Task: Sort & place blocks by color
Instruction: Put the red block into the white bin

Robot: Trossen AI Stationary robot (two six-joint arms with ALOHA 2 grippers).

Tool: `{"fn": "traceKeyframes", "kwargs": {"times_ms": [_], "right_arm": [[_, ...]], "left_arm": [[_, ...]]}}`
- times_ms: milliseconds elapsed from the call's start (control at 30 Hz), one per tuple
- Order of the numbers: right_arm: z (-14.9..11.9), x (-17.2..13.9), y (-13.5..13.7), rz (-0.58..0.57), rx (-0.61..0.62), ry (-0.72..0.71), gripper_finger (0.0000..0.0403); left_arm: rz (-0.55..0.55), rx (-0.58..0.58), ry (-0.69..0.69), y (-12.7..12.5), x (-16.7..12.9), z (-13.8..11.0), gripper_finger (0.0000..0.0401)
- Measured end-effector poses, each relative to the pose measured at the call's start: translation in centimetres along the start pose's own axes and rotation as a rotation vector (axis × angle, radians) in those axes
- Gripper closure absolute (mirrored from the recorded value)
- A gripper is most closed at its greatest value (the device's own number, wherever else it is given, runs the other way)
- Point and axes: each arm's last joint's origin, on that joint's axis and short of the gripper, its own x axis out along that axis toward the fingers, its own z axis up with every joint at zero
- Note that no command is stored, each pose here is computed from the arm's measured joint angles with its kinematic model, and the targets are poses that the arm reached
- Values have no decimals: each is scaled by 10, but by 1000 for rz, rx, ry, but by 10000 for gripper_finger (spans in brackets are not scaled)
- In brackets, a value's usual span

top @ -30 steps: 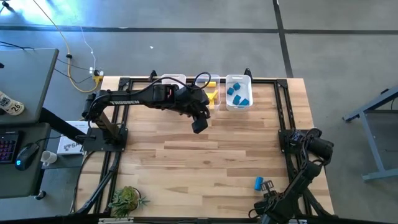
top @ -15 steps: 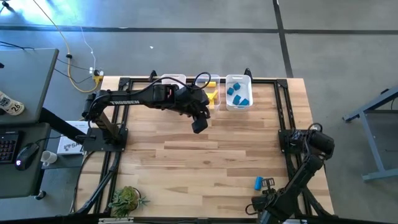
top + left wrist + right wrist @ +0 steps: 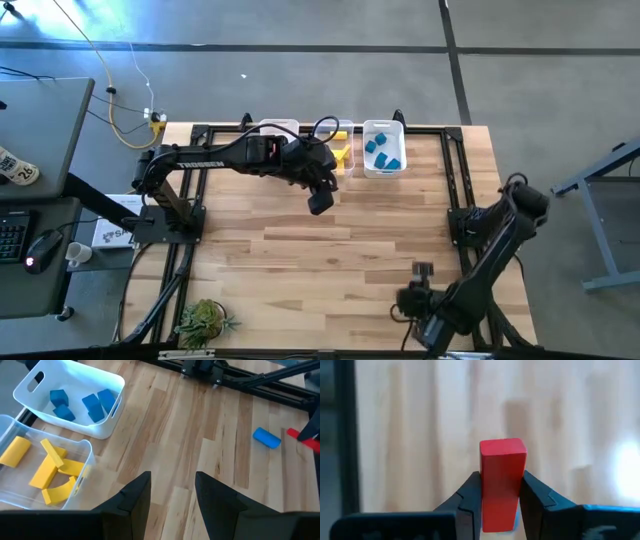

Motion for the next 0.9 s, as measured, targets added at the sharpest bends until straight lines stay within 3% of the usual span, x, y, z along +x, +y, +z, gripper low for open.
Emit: {"fn": "traceKeyframes", "kwargs": {"times_ms": [200, 367, 533, 900], "right_arm": [[22, -29, -42, -108, 69, -240, 332], [35, -48, -73, -155, 120, -350, 332], [46, -57, -98, -194, 129, -403, 332], [80, -50, -131, -241, 22, -444, 332]], "left_arm": [[-7, 64, 1, -4, 0, -1, 259], [-22, 124, 2, -12, -1, -3, 259], [-48, 229, -14, -24, -2, -4, 259], [-107, 432, -159, -51, -6, 2, 259]]}}
